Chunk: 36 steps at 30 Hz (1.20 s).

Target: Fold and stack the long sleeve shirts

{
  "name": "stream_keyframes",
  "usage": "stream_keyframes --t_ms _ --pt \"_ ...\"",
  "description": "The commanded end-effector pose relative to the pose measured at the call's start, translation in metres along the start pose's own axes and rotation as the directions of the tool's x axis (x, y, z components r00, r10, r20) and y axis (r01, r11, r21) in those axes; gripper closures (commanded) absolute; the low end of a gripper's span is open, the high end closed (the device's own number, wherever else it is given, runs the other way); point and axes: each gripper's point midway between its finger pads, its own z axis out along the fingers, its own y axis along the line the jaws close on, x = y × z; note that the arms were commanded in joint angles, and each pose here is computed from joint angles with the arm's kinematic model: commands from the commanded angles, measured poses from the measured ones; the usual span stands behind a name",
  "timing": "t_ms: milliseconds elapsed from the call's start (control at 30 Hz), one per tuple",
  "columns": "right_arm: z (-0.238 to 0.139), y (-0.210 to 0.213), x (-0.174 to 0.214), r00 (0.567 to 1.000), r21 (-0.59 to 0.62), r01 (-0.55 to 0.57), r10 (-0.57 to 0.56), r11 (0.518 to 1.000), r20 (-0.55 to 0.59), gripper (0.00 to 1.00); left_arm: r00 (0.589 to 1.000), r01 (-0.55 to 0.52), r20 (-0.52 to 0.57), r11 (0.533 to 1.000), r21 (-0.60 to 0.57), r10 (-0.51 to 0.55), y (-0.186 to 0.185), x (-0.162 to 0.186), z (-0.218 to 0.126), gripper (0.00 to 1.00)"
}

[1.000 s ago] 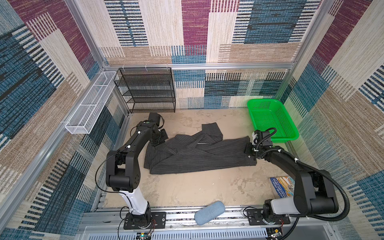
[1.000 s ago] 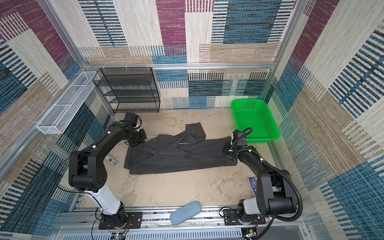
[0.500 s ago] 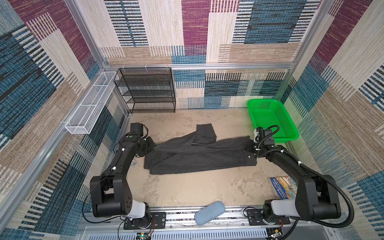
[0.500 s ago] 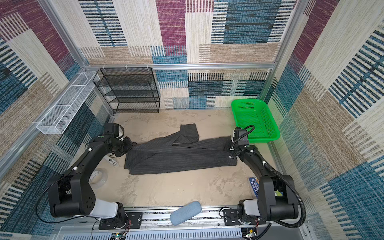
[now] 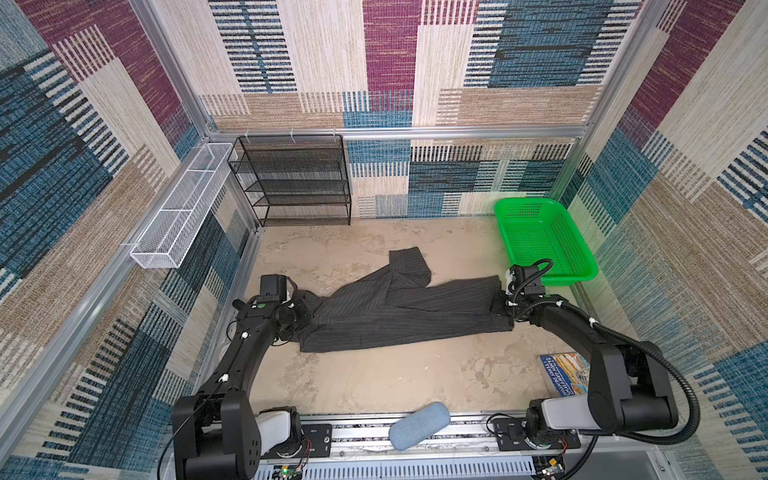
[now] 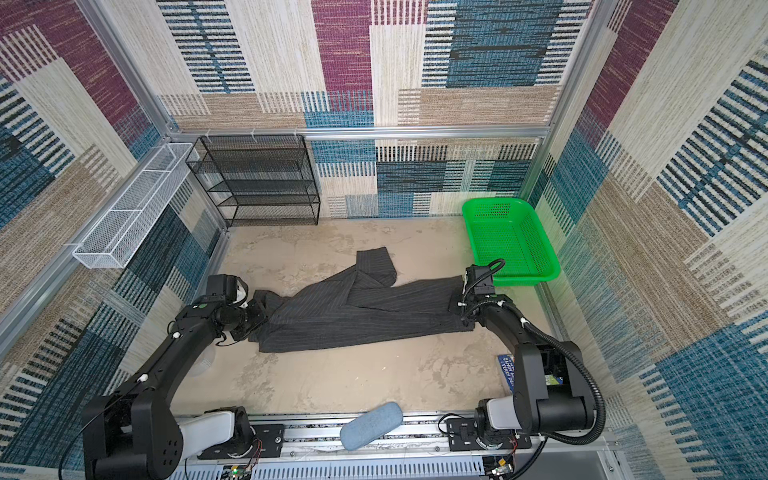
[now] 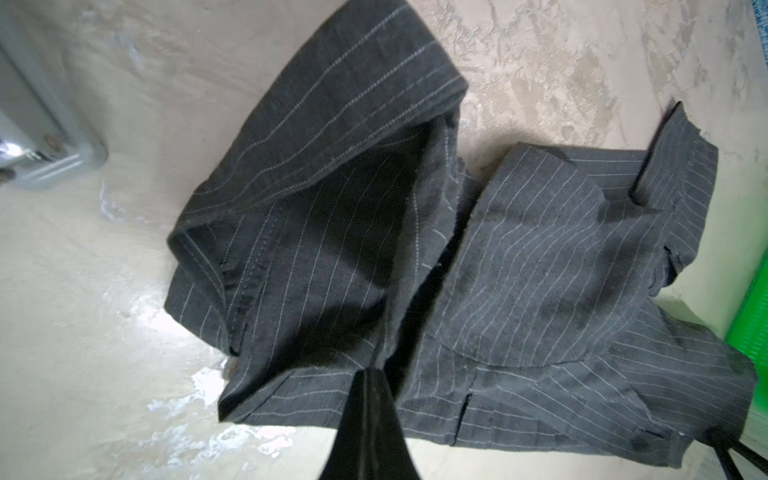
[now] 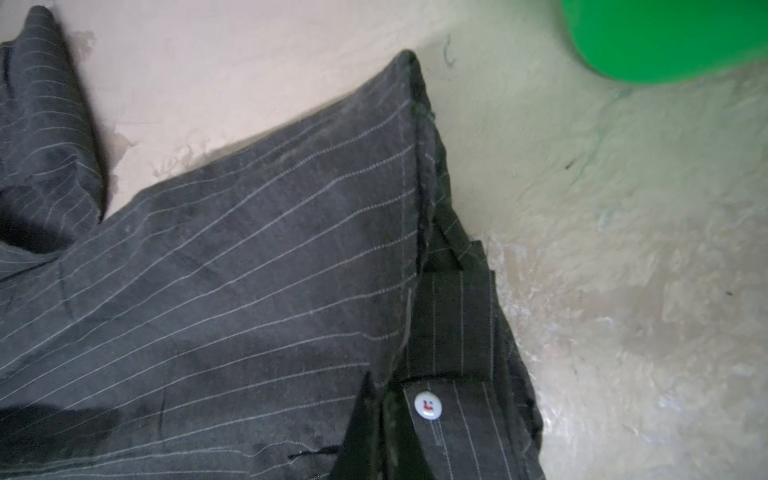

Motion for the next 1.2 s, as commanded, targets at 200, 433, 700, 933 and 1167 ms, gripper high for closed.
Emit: stream_keyframes --t_ms 200,433,700,933,1167 --pt "-0.03 -0.005 -0.023 0.999 0.071 -0.001 -0.003 0.997 0.051 0.98 0.997 0.051 0.052 0.998 -0.027 -0.049 0.015 0.004 0.004 1.0" --pt "-0.033 -0.014 -0.008 1.0 0.109 -0.012 0.01 0.994 0.012 0.97 0.995 0.075 0.064 0.997 -0.03 -0.073 0.02 0.007 0.011 1.0" --pt "-0.006 -0.025 0.01 0.997 0.151 -0.039 0.049 0.988 -0.067 0.7 0.995 0.083 0.057 0.996 -0.01 -0.083 0.017 0.01 0.008 0.93" --pt "-0.056 -0.006 -0.04 0.996 0.112 -0.045 0.036 0.993 0.079 0.49 0.987 0.096 0.123 0.995 0.027 -0.099 0.0 -0.004 -0.035 0.59" --pt "-0.052 0.026 -0.045 0.995 -0.051 -0.034 0.038 0.998 0.091 0.52 0.98 0.141 0.12 0.977 0.16 -0.161 -0.028 -0.007 -0.053 0.78"
